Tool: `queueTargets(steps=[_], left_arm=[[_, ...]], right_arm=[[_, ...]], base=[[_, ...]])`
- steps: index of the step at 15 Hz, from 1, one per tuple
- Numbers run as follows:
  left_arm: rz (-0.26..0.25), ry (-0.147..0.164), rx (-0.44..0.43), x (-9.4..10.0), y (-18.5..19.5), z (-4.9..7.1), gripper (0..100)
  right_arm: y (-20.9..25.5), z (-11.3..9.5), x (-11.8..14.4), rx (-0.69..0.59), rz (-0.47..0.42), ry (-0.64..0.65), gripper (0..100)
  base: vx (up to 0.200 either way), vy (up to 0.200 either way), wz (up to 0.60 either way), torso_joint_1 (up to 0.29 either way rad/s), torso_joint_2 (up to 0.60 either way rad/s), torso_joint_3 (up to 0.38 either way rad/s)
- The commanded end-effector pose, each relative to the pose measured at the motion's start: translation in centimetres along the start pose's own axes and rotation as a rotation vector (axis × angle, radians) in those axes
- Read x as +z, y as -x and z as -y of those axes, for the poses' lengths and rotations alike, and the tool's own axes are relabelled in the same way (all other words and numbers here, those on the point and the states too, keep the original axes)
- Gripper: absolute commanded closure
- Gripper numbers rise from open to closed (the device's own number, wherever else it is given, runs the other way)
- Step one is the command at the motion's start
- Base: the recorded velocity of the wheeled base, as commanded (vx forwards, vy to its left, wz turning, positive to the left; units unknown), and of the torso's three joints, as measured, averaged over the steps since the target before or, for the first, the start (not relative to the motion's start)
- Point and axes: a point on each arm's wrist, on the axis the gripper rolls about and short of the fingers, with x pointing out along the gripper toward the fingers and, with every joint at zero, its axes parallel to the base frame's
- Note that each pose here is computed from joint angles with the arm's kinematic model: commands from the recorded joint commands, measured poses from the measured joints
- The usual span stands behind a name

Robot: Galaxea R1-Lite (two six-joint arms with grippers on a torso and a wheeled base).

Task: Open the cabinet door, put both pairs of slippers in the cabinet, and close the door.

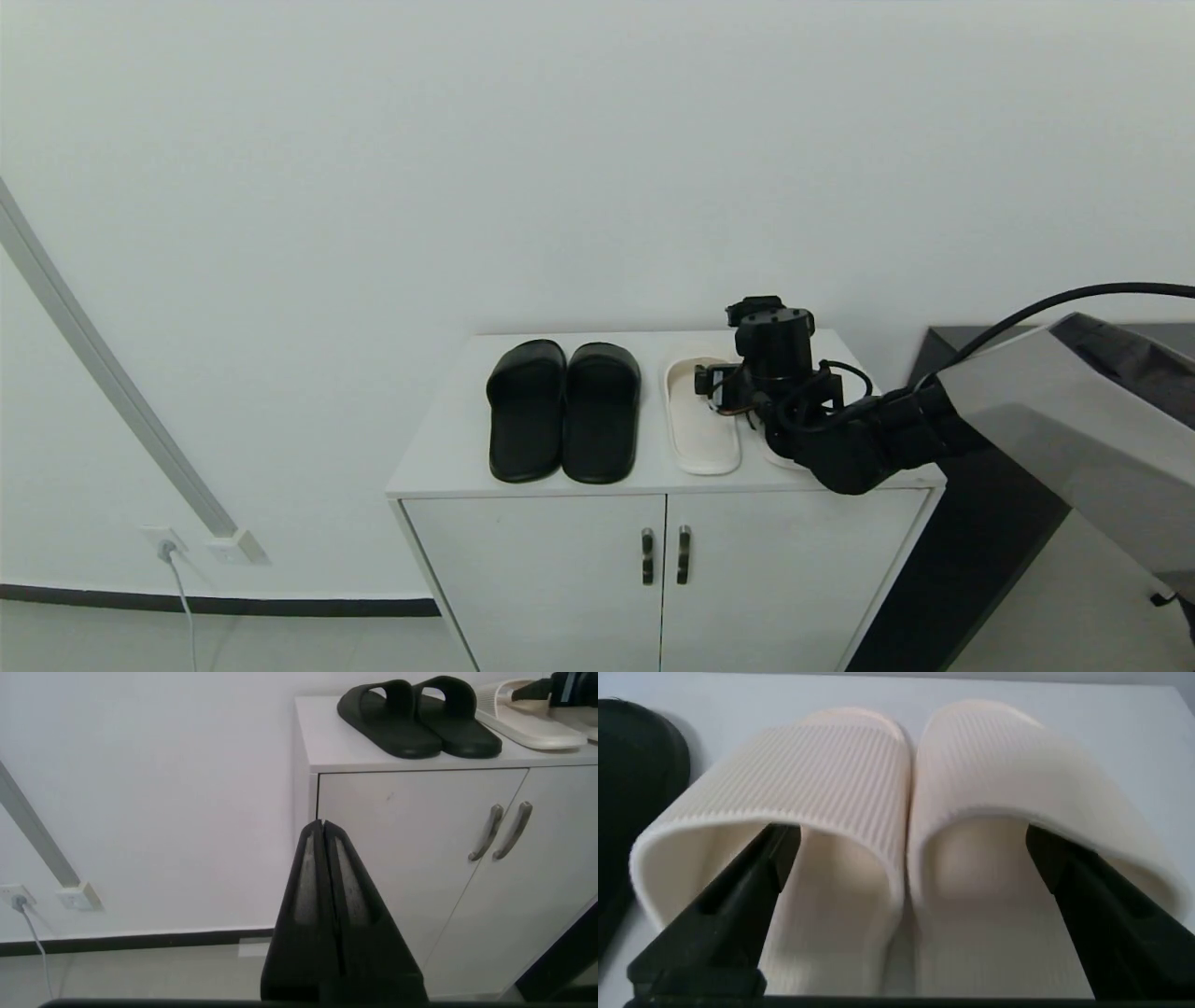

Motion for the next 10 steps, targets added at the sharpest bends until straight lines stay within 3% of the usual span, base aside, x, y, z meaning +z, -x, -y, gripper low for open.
queueTargets(steps=[1,2,3,7,10], left_arm=[[-0.002,0.0,-0.001,0.0,0.0,0.0,100],[-0.002,0.0,-0.001,0.0,0.0,0.0,100],[-0.002,0.0,-0.001,0.0,0.0,0.0,100],[-0.002,0.0,-0.001,0.0,0.0,0.0,100],[0.0,0.0,-0.001,0.0,0.0,0.0,100]], right_arm=[[-1.2,-0.1,-0.5,-0.003,0.001,0.005,0],[-1.5,-0.2,-0.4,-0.002,0.01,0.009,0],[-1.6,-0.3,-0.5,-0.002,0.01,0.021,100],[-1.6,-0.3,-0.5,-0.001,0.01,0.021,100],[0.3,0.4,1.4,0.004,0.031,0.01,100]], base=[[0.0,0.0,0.0,0.0,0.0,0.0],[0.0,0.0,0.0,0.0,0.0,0.0],[0.0,0.0,0.0,0.0,0.0,0.0],[0.0,0.0,0.0,0.0,0.0,0.0],[0.0,0.0,0.0,0.0,0.0,0.0]])
